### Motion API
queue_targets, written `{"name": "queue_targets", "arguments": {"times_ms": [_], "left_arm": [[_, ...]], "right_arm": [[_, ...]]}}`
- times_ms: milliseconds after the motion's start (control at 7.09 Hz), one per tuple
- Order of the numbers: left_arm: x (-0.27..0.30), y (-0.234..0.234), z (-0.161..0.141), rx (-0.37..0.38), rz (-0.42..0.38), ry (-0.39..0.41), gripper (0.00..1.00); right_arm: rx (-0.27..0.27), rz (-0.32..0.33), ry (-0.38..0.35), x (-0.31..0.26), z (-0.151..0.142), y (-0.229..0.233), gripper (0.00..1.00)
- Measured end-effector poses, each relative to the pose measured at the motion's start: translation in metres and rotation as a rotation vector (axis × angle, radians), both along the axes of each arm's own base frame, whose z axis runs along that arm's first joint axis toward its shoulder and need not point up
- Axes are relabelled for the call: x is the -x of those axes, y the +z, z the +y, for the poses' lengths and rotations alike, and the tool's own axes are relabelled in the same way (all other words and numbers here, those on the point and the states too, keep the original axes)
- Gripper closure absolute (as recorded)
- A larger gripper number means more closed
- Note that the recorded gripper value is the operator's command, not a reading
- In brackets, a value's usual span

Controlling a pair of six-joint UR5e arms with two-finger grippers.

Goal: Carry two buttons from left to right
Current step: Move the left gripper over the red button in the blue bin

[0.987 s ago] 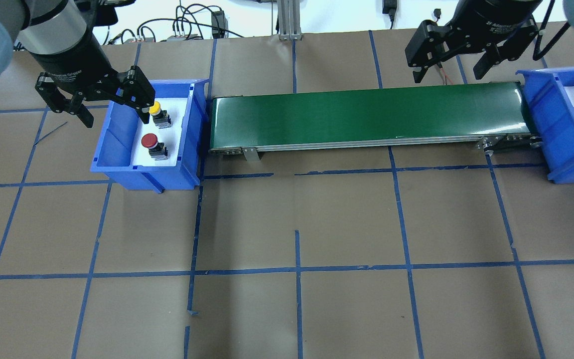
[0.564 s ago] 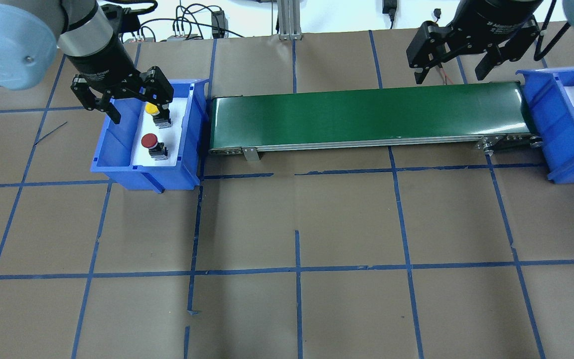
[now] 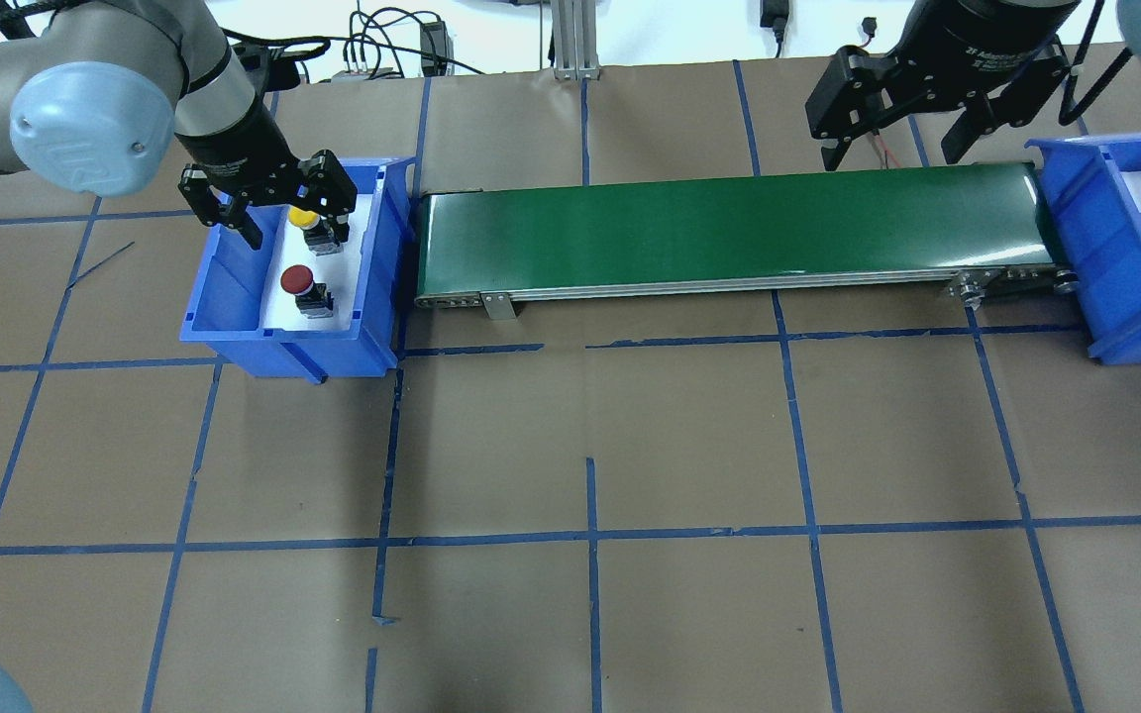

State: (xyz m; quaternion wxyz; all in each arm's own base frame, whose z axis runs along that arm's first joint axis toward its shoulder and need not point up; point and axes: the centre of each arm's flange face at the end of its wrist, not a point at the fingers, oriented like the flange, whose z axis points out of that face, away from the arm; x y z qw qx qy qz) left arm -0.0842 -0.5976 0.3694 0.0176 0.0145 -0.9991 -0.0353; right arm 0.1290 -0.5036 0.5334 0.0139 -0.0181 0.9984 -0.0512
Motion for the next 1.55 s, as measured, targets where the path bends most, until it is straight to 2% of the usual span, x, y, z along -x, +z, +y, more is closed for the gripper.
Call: {"name": "queue_targets", "arguments": {"times_ms": [1551], "left_arm": [[-0.008,-0.025,-0.023,0.038,-0.007,-0.023,0.00]], "right_arm": [[-0.007,-0.004,0.007,-0.001,0.002,-0.003,0.00]]}}
